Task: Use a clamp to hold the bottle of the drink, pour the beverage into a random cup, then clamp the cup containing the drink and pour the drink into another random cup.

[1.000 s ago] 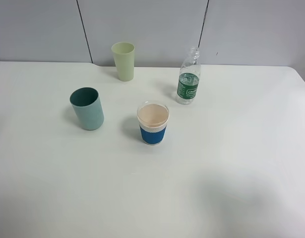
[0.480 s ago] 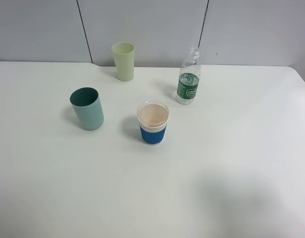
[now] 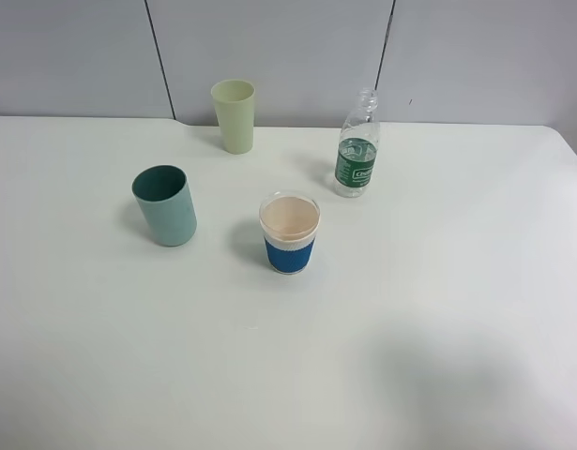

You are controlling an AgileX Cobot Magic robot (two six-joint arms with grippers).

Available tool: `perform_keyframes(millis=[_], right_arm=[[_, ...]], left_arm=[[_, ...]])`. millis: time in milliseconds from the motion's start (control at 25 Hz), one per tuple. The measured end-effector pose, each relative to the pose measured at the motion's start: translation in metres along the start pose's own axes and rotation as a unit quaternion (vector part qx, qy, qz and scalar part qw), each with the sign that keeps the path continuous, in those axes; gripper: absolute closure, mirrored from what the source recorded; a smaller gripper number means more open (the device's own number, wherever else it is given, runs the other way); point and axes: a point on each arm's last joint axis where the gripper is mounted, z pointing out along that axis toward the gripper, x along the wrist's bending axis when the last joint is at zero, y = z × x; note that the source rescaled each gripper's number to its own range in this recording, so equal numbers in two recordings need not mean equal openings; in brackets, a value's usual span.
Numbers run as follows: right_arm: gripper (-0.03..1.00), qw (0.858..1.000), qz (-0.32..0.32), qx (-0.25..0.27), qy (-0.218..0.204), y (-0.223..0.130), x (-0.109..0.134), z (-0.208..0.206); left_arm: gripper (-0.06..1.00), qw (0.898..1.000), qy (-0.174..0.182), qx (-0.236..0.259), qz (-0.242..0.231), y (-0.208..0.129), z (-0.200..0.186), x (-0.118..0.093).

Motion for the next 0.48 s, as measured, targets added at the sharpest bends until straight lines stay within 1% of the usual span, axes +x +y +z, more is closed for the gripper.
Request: perform_keyframes(millis=[200,400,480], right_arm=[[-0.03,1.0,0.0,0.0,0.0,0.0,0.0,0.0],[-0.03,1.0,0.0,0.0,0.0,0.0,0.0,0.0],[-0.03,1.0,0.0,0.0,0.0,0.0,0.0,0.0]], left_arm=[[-0.04,0.999,0.01,0.032,-0.017,-0.008,-0.006,0.003],[-0.04,0.999,0.015,0.042,-0.021,-0.015,-0.012,0.005],[-0.05,0.999,0.016,0.04,-0.02,-0.023,-0.015,0.007]])
